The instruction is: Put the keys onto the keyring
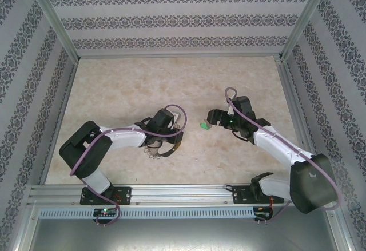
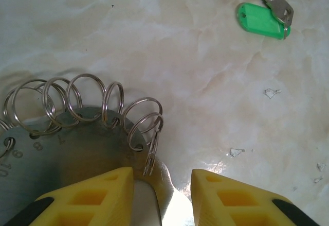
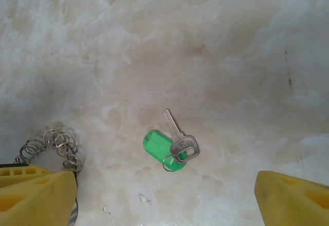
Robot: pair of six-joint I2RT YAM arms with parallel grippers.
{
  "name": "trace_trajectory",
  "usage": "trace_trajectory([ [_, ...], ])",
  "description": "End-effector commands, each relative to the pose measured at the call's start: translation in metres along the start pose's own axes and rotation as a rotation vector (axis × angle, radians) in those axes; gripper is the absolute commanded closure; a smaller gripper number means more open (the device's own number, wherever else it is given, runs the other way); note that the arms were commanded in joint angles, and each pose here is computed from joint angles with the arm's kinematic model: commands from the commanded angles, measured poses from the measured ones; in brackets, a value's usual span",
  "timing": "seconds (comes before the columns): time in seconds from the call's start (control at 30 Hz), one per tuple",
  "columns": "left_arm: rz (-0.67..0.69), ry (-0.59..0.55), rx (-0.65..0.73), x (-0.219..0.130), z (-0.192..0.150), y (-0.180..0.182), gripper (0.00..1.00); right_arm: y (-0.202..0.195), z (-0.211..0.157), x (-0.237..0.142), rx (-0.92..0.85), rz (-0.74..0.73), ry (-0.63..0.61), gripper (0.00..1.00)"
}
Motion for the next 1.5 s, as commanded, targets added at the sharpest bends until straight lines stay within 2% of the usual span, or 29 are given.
trace_trajectory([
  [0.0,0.007,-0.025,0.003,0.006,0.0,0.0,0.65,0.006,0.009,-0.001,-0.013,0.028,-0.008,0.11],
  [0.53,0.019,-0.063,-0.003,0.016,0.007,0.002,0.67,0.004,0.006,0.0,-0.012,0.025,-0.003,0.11],
  [0.97,-0.053,-0.119,-0.001,0.001,0.023,-0.015,0.67,0.004,0.003,0.006,-0.007,0.035,0.016,0.11],
  [1.47,-0.065,-0.101,-0.001,0.011,0.025,-0.018,0.67,0.004,0.004,0.004,-0.011,0.04,0.015,0.11],
])
Point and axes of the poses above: each hand's point on the last joint's axis, 136 mm out from that joint toward the fingers, its own x axis out along the fingers, its own y axis along the line the jaws close on, z = x × y, the point moved 4 cm from there along -x, back along the fingers, and after that the axes turned 5 degrees about -x, right-handed, at the moved point
